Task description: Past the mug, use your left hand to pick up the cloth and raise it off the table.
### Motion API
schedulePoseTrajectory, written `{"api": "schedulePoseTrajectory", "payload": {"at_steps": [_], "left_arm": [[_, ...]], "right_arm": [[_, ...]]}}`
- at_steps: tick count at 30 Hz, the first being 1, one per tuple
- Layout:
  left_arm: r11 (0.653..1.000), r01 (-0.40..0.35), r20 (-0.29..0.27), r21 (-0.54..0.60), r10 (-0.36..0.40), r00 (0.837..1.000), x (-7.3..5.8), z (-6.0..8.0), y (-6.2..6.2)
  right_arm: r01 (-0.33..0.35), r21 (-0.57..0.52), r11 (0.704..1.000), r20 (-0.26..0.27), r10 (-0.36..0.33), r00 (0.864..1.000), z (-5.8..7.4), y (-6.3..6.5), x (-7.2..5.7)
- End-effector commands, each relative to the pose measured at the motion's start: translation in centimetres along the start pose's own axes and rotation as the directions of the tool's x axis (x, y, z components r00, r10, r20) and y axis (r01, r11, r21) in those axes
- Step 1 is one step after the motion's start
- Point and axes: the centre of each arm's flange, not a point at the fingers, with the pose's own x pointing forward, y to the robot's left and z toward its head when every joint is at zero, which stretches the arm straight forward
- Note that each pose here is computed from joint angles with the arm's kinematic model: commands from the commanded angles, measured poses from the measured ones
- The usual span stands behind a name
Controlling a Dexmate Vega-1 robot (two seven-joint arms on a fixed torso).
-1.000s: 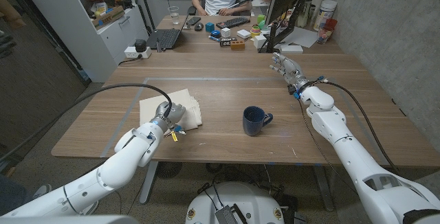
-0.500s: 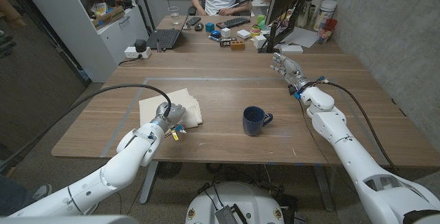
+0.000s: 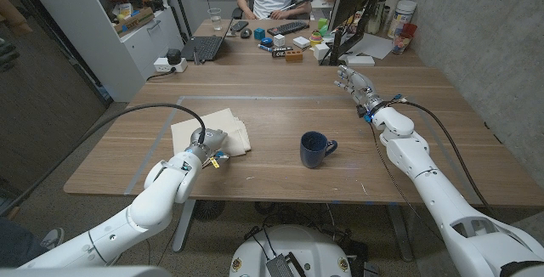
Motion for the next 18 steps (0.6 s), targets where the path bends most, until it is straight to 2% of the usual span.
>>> {"api": "schedulePoseTrajectory", "payload": {"at_steps": [1,9,18], "left_arm": [[0.999,0.028,-0.012,-0.033,-0.028,1.000,0.54,-0.30,-0.70],[0.998,0.059,-0.018,-0.010,-0.059,0.998,1.12,-0.73,-0.30],[0.999,0.042,-0.019,-0.030,-0.043,0.999,1.32,-0.86,-0.02]], "right_arm": [[0.006,-0.003,1.000,-0.001,-0.006,1.000,0.08,-0.17,-0.23],[0.020,0.005,1.000,0.000,-0.020,1.000,-0.15,-0.46,-0.60],[0.024,0.014,1.000,0.002,-0.024,1.000,-0.26,-0.66,-0.65]]}}
